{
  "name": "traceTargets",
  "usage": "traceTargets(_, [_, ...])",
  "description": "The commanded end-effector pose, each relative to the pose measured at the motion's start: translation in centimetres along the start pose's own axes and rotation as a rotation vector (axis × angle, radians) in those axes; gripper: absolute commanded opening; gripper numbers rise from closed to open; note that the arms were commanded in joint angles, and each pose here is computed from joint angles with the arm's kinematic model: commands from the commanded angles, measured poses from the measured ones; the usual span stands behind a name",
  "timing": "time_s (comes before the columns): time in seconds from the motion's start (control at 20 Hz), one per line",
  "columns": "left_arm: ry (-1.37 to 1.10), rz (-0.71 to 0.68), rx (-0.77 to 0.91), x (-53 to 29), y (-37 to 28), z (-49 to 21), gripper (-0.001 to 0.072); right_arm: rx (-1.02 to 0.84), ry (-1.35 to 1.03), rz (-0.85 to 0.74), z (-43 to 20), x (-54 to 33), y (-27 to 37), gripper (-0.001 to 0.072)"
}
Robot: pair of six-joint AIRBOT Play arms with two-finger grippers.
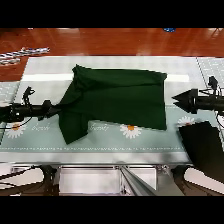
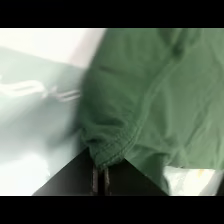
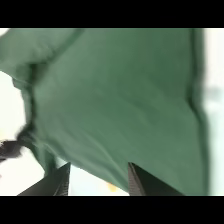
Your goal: Fold the shirts.
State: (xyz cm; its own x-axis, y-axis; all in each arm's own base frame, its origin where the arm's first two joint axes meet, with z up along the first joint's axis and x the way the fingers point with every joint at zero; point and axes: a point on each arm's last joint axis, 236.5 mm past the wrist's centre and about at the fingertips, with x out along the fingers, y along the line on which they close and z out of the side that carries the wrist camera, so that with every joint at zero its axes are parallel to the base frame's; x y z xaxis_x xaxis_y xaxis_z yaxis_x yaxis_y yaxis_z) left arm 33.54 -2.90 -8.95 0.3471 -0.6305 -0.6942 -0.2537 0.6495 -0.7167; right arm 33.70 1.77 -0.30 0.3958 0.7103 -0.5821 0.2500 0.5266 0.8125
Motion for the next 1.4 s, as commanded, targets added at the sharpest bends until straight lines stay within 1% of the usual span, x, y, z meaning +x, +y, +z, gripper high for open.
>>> traceTargets(0.0, [0.019, -0.03, 0.017, -0.5, -1.4, 0.5, 0.0024, 0.046, 0.121, -0.241, -3.4, -1.4, -5.1, 0.0408])
traceTargets(0.05, [0.022, -0.035, 0.021, -0.5, -1.6, 0.6, 0.0024, 0.061, 0.149, -0.311, -4.7, -2.1, -6.4, 0.0408])
traceTargets(0.15, [0.022, -0.035, 0.022, -0.6, -1.6, 0.6, 0.0024, 0.084, 0.185, -0.384, -7.4, -2.8, -7.6, 0.0408])
traceTargets(0.25, [0.023, -0.036, 0.023, -0.6, -1.6, 0.6, 0.0024, 0.113, 0.163, -0.399, -8.7, -2.4, -7.9, 0.0408])
traceTargets(0.45, [0.037, -0.044, 0.023, -0.6, -1.9, 0.2, 0.0024, 0.119, 0.228, -0.423, -10.6, 0.4, -9.0, 0.0408])
traceTargets(0.55, [0.049, -0.053, 0.023, -0.6, -2.1, 0.0, 0.0024, 0.109, 0.222, -0.42, -10.0, 2.0, -9.1, 0.0408])
traceTargets(0.75, [0.067, -0.065, 0.024, -0.6, -2.3, -0.5, 0.0024, 0.155, 0.166, -0.388, -8.3, 4.6, -9.4, 0.0408])
traceTargets(0.95, [0.067, -0.065, 0.023, -0.6, -2.3, -0.5, 0.0024, 0.202, 0.128, -0.282, -7.0, 6.5, -8.2, 0.0407])
traceTargets(1.0, [0.067, -0.065, 0.023, -0.6, -2.3, -0.5, 0.0024, 0.204, 0.122, -0.251, -6.7, 6.8, -7.6, 0.0395])
traceTargets(1.05, [0.065, -0.066, 0.023, -0.6, -2.4, -0.4, 0.0024, 0.19, 0.129, -0.234, -6.7, 7.1, -7.0, 0.0359])
traceTargets(1.1, [0.066, -0.071, 0.022, -0.7, -2.5, -0.4, 0.0024, 0.148, 0.14, -0.235, -6.6, 7.4, -6.4, 0.0275])
traceTargets(1.2, [0.056, -0.107, 0.015, -0.9, -3.5, -0.1, 0.0024, 0.022, 0.164, -0.225, -6.3, 8.4, -4.4, 0.0025])
traceTargets(1.3, [0.028, -0.173, 0.036, -2.0, -6.1, 1.0, 0.0024, -0.077, 0.179, -0.196, -5.0, 8.4, -1.1, 0.0024])
traceTargets(1.35, [0.0, -0.208, 0.072, -3.2, -7.9, 2.0, 0.0024, -0.128, 0.164, -0.173, -3.7, 7.8, 1.1, 0.0024])
